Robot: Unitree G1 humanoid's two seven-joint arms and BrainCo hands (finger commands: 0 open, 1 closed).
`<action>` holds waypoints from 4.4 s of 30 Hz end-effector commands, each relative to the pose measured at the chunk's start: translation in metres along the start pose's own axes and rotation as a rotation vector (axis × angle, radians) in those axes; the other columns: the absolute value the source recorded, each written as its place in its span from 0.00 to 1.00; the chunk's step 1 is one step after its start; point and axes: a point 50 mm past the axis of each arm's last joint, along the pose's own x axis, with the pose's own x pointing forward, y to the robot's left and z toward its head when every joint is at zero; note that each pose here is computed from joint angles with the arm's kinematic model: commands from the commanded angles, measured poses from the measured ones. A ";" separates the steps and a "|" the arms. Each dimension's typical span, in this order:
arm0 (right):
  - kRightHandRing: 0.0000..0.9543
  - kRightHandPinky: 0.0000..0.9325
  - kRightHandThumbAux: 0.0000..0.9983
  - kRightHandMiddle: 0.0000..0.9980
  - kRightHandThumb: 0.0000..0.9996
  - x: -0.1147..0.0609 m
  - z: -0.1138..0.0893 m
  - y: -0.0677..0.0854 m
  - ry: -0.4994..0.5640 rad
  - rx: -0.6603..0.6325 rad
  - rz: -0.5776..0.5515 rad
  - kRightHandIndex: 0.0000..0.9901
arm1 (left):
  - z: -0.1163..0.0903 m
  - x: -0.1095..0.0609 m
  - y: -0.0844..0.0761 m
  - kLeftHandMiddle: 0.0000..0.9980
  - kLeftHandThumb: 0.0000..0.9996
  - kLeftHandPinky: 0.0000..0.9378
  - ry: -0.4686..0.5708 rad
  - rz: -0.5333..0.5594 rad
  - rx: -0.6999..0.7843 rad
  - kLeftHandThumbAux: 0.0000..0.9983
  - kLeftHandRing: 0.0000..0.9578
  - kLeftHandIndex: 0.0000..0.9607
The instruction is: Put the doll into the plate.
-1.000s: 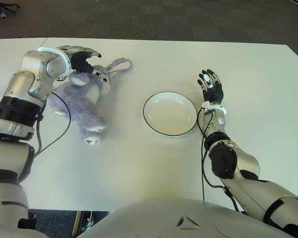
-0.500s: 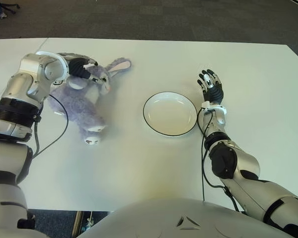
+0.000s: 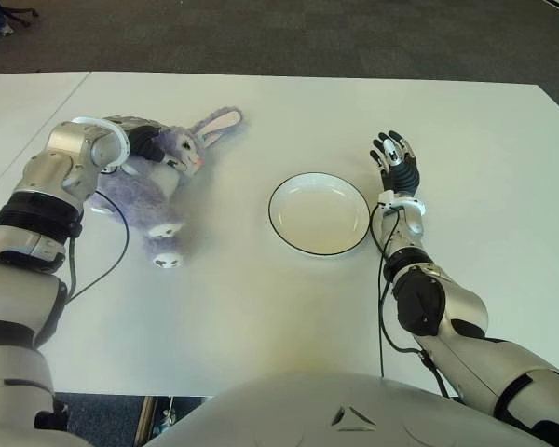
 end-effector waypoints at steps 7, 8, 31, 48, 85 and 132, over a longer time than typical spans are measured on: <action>0.25 0.23 0.73 0.27 0.05 -0.078 -0.082 -0.055 0.388 0.097 -0.252 0.25 | 0.009 0.023 -0.044 0.00 0.00 0.00 0.107 -0.048 0.095 0.34 0.00 0.00; 0.25 0.23 0.73 0.27 0.06 -0.077 -0.082 -0.055 0.387 0.100 -0.253 0.25 | 0.009 0.024 -0.043 0.00 0.00 0.00 0.115 -0.042 0.098 0.35 0.00 0.00; 0.26 0.25 0.75 0.26 0.05 -0.076 -0.078 -0.059 0.373 0.113 -0.260 0.24 | 0.034 0.053 -0.073 0.00 0.00 0.00 0.207 -0.011 0.082 0.38 0.00 0.00; 0.27 0.26 0.77 0.28 0.08 -0.076 -0.077 -0.063 0.375 0.107 -0.278 0.25 | 0.065 0.060 -0.098 0.00 0.00 0.00 0.136 -0.119 -0.166 0.41 0.00 0.00; 0.24 0.24 0.79 0.24 0.11 -0.077 -0.078 -0.063 0.377 0.073 -0.309 0.20 | 0.082 0.059 -0.130 0.74 0.73 0.82 0.111 -0.002 -0.536 0.70 0.79 0.46; 0.27 0.27 0.78 0.27 0.12 -0.076 -0.079 -0.062 0.404 0.071 -0.296 0.21 | 0.061 0.056 -0.109 0.71 0.73 0.73 0.073 0.085 -0.437 0.69 0.75 0.45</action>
